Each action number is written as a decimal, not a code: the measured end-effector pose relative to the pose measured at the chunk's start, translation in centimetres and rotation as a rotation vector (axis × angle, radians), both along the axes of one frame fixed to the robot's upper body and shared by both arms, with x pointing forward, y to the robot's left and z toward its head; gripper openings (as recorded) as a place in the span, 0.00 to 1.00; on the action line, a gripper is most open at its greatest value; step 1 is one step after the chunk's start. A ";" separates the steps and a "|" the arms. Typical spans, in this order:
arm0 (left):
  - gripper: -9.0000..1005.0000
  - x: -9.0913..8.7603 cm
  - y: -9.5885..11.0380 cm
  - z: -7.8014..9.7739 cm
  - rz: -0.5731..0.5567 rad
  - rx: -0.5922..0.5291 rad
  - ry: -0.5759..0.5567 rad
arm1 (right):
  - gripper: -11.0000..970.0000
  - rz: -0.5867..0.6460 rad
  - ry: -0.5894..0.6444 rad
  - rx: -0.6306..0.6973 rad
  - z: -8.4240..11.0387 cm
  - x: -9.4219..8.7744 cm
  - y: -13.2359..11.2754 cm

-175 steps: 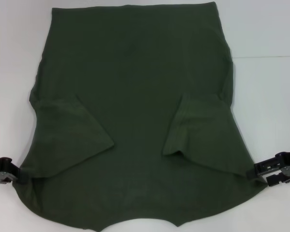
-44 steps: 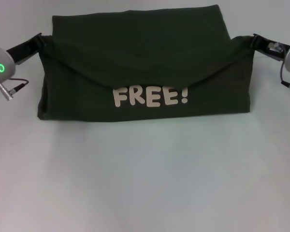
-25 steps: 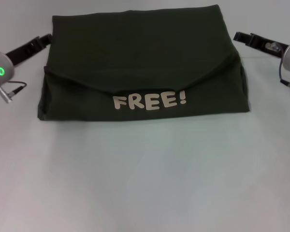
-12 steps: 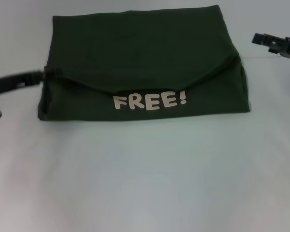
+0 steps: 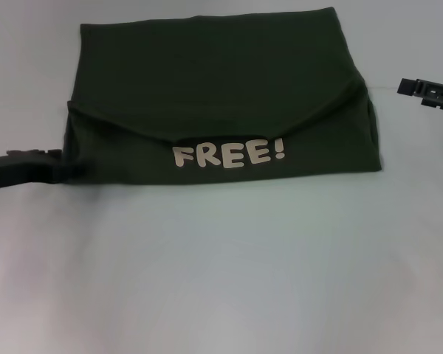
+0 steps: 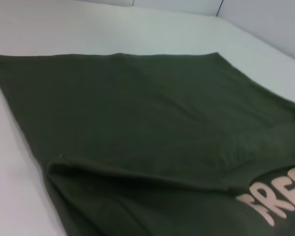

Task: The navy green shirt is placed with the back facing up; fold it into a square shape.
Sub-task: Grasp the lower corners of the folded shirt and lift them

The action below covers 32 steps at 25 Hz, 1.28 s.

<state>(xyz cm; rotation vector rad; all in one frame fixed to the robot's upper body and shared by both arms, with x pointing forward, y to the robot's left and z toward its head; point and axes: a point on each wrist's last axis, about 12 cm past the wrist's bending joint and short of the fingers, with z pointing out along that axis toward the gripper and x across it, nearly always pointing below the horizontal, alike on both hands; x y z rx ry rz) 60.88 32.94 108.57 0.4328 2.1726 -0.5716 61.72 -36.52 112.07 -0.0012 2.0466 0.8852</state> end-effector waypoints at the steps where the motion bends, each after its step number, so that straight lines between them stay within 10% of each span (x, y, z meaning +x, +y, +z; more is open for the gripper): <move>1: 0.84 0.0 0.0 0.0 0.000 0.000 0.000 | 0.93 0.004 0.002 -0.003 0.0 0.0 0.0; 13: 0.84 0.9 -2.3 -2.3 -0.019 0.187 -0.017 | 0.93 0.019 0.017 -0.011 -0.2 0.0 0.3; 32: 0.83 1.0 -2.7 -2.6 -0.008 0.193 -0.008 | 0.93 0.016 0.030 -0.029 -0.1 0.4 0.6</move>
